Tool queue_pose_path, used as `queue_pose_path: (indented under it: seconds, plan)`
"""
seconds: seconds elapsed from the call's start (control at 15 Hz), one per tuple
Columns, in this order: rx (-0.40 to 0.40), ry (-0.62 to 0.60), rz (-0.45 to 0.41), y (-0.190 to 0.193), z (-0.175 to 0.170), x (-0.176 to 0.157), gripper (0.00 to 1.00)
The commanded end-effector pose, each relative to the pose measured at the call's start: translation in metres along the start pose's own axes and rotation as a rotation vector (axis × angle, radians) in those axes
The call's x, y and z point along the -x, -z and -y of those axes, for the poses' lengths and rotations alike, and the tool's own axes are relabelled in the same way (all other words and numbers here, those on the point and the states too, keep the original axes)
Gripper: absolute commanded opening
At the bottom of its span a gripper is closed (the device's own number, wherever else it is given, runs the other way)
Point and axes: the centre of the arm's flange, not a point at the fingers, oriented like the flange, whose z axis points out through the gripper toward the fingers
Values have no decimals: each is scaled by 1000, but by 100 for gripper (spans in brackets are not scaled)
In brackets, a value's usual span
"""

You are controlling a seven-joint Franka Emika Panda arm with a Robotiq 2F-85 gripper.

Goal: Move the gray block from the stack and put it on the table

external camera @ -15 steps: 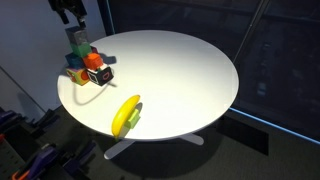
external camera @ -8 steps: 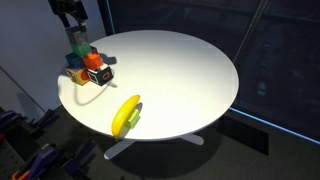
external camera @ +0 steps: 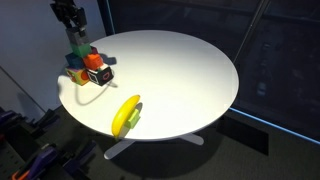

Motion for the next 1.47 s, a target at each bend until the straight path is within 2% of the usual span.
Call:
queue_pose_path:
  seconds: [0.0,0.2,0.73,1.07,1.4]
  plan:
    - [24,8,-10,5,-2,0,34]
    - [34,12,-9,19,0,1,31]
    - [48,4,-33,79,-6,7,31]
    - [61,-40,-82,100,-34,3,31]
    - [98,-102,-88,94,-72,-2,31]
